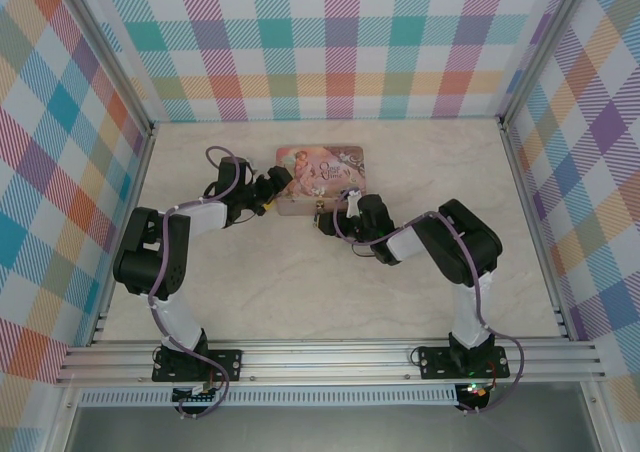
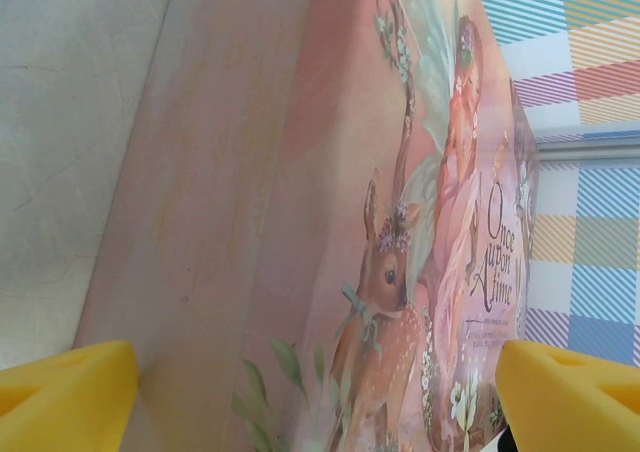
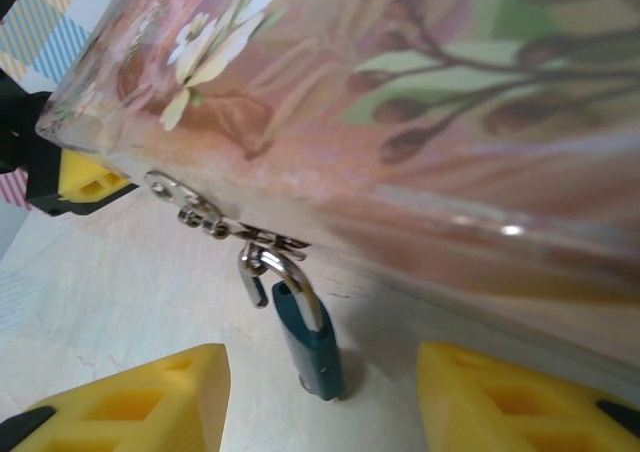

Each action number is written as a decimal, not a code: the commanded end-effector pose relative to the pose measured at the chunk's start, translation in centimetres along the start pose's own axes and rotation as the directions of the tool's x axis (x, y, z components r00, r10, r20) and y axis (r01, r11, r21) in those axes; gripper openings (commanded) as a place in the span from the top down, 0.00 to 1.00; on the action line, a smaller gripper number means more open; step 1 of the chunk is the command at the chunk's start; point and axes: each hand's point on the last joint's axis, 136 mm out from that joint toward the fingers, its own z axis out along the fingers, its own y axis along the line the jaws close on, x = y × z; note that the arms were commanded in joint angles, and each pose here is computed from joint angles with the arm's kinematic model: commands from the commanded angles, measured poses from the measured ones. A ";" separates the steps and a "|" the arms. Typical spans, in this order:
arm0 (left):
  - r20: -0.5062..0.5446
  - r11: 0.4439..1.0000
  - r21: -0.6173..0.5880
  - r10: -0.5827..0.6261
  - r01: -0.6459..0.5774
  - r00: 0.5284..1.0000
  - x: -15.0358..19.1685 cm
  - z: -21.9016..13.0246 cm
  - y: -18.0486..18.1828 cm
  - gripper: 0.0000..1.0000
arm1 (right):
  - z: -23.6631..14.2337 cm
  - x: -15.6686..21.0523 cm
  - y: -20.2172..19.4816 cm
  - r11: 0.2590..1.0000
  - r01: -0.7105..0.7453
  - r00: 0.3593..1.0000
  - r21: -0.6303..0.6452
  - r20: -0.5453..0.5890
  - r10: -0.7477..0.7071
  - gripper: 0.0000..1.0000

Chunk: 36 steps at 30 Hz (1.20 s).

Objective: Unlock the padlock with the key

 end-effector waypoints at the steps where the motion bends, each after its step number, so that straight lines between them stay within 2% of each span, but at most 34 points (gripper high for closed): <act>1: 0.014 0.998 0.053 0.030 -0.030 0.999 0.2 -0.5 -2.1 0.08 | 0.7 2.0 -0.3 0.997 -0.079 0.995 -0.017 -0.064 0.078 0.49; 14: 0.017 0.998 0.060 0.021 -0.022 1.000 0.2 -0.5 -2.1 0.09 | 1.7 3.3 -0.8 0.993 -0.117 0.988 0.016 -0.102 0.118 0.58; 17: 0.019 0.998 0.061 0.021 -0.022 1.000 0.2 -0.5 -2.1 0.09 | 1.7 3.5 -1.0 0.993 -0.117 0.988 0.027 -0.102 0.119 0.64; 23: 0.019 0.998 0.060 0.021 -0.022 1.000 0.3 -0.6 -2.0 0.09 | 1.4 3.0 -1.3 0.992 -0.113 0.990 0.051 -0.074 0.117 0.82; 26: 0.020 0.998 0.063 0.023 -0.024 1.000 0.4 -0.8 -2.1 0.09 | 1.0 2.3 -1.3 0.993 -0.099 0.993 0.066 -0.053 0.102 0.87; 36: 0.015 0.996 0.065 0.063 -0.064 0.998 1.9 -2.2 -2.5 0.09 | -0.6 0.5 -1.8 0.986 -0.119 0.993 0.121 0.006 0.119 0.89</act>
